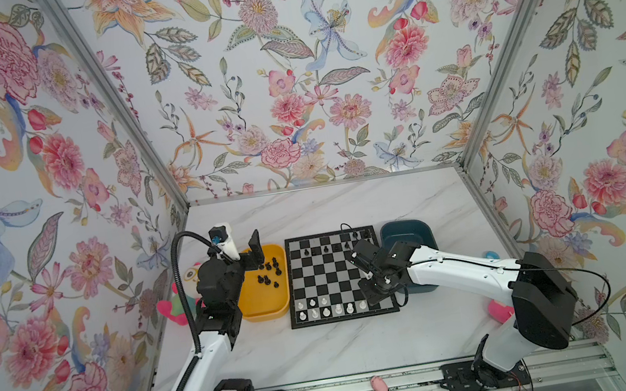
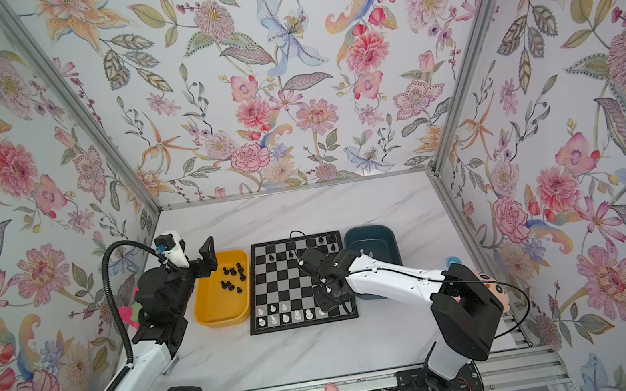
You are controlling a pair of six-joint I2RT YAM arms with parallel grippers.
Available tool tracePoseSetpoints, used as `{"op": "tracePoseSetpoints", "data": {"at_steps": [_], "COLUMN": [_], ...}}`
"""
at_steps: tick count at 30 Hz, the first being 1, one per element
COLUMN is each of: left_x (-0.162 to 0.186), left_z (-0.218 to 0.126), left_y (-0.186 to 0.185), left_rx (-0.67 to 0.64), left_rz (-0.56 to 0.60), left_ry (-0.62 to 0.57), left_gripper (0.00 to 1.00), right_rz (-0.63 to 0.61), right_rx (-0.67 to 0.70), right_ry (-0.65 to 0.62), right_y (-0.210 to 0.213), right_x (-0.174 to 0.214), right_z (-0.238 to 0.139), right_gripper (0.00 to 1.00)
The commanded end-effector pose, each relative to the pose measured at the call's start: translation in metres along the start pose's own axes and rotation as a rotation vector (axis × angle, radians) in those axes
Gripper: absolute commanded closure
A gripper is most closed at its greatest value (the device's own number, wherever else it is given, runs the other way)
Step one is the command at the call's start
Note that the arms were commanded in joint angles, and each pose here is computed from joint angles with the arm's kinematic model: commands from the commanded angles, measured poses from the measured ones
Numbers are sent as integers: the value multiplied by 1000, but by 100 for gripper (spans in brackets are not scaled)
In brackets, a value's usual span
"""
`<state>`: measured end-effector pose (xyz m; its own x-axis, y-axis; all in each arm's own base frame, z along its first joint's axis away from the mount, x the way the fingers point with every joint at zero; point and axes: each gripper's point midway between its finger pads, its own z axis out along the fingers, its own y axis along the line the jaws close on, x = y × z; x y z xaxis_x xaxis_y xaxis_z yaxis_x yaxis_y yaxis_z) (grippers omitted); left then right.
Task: Set up the chess pieces on the board
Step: 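Lower the white piece onto the near-row corner square and open the right gripper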
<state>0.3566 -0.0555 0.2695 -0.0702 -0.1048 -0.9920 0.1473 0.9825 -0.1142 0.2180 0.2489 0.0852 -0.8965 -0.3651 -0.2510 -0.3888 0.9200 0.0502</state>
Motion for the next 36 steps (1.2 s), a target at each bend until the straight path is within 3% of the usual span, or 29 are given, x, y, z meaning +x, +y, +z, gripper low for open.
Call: {"op": "tracePoseSetpoints", "data": {"at_steps": [1, 36], "left_x": [-4, -5], "left_z": [-4, -6], "left_y": [-7, -8], "left_rx": [26, 27], "left_rz": [-5, 5], "left_ry": [-25, -30], "left_gripper": [16, 16], "right_rz": [18, 62], "right_rx": [22, 22], "right_ry": [32, 72], "right_y": [-2, -4], "right_x": [10, 27], "right_z": [10, 37], "right_gripper": [100, 100]}}
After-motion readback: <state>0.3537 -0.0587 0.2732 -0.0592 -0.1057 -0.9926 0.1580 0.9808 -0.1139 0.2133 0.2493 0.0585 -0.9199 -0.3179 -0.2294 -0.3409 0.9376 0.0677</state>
